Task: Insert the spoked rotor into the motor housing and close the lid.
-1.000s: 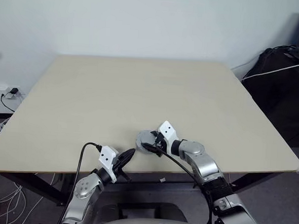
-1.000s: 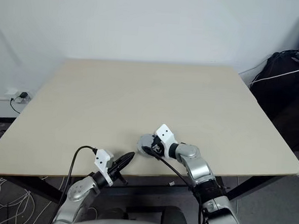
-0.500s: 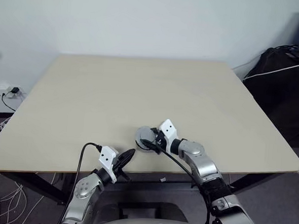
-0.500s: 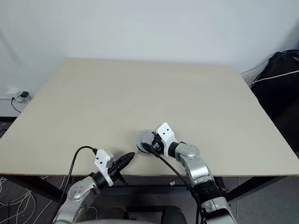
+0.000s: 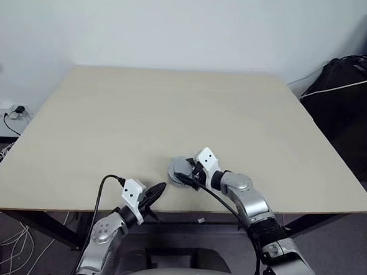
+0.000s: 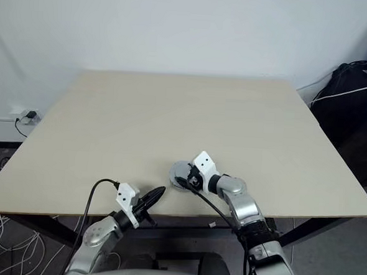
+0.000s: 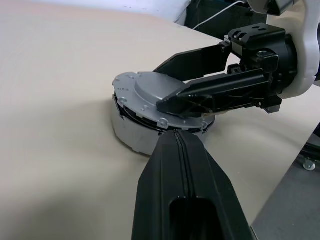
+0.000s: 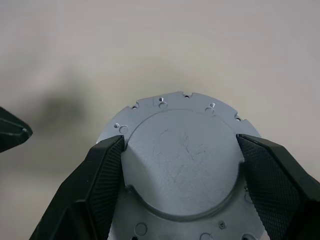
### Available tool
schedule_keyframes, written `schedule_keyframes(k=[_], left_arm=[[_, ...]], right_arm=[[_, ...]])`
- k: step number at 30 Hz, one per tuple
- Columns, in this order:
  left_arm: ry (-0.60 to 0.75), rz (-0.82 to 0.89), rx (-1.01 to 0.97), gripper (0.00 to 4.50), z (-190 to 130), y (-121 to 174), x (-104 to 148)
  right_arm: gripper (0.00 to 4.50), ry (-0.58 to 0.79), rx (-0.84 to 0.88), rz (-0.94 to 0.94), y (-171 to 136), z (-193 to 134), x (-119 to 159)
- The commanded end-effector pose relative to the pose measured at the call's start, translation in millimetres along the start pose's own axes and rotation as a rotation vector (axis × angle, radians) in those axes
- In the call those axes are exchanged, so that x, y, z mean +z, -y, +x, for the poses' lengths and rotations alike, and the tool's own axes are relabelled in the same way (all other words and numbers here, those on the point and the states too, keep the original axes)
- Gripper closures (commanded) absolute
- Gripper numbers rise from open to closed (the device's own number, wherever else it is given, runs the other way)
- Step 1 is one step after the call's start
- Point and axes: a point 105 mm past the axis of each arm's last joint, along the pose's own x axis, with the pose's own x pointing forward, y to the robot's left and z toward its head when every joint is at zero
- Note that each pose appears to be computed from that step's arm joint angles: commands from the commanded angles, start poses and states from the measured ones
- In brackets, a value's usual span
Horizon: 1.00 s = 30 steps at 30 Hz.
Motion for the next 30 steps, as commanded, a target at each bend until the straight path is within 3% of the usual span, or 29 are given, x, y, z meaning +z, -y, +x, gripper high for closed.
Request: schedule_keyframes(k=[1, 30], left_arm=[[0.042, 0.011, -0.001, 4.5, 2.2, -1.6, 9.3], [0.042, 0.007, 0.009, 4.5, -0.2, -3.3, 4.6]], right_arm=[[1.21, 0.017, -0.01, -0.028, 6.8, -0.8, 12.3], [1.21, -0.056, -0.005, -0.084, 7.7, -1.7, 1.3]])
